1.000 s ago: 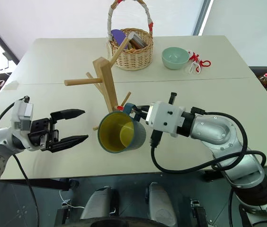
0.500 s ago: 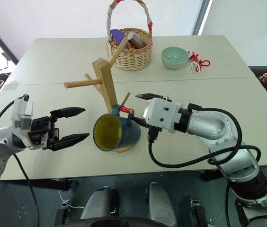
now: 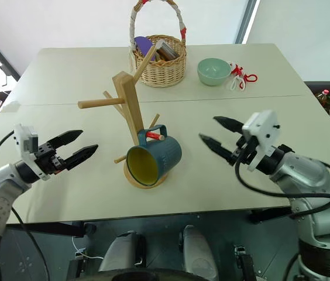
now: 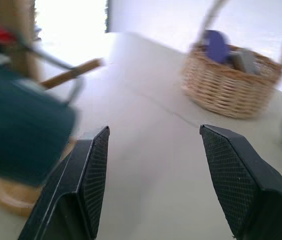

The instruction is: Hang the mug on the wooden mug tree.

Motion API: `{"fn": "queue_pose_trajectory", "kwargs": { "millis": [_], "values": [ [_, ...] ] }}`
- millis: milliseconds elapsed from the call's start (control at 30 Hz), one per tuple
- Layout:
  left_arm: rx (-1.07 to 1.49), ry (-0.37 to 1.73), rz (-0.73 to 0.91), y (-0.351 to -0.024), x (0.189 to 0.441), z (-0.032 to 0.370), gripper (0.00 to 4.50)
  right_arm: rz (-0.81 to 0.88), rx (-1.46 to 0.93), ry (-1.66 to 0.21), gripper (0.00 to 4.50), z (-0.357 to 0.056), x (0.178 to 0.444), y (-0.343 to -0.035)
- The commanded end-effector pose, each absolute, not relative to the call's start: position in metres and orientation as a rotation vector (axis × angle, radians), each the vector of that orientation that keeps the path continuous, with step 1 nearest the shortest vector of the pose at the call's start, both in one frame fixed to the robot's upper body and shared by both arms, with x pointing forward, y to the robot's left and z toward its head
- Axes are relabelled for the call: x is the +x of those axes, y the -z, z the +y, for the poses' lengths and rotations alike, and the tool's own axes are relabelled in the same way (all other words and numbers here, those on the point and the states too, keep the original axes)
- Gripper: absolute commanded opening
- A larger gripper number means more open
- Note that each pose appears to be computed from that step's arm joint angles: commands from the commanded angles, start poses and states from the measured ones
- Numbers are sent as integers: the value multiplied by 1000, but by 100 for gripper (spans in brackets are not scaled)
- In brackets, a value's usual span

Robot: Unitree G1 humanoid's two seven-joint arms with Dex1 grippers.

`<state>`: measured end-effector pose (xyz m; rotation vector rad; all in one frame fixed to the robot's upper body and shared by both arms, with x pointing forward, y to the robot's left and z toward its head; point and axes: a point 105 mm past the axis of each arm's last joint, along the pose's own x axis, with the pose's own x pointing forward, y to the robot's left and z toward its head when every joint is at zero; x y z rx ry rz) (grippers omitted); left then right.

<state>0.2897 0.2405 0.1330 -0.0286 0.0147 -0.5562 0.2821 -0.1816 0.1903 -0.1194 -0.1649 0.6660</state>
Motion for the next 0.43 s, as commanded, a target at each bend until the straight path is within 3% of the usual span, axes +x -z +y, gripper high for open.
{"fn": "queue_pose_trajectory", "kwargs": {
  "millis": [33, 200, 433],
  "values": [
    [16, 372, -61, -134, 295, 268, 450, -199, -109, -538, 297, -203, 295, -176],
    [39, 244, -39, -111, 295, 281, 450, -154, -106, -541, 297, -205, 303, -145],
    [16, 181, -37, -103, 296, 287, 450, -151, -86, -535, 297, -207, 312, -130]
  ]
}}
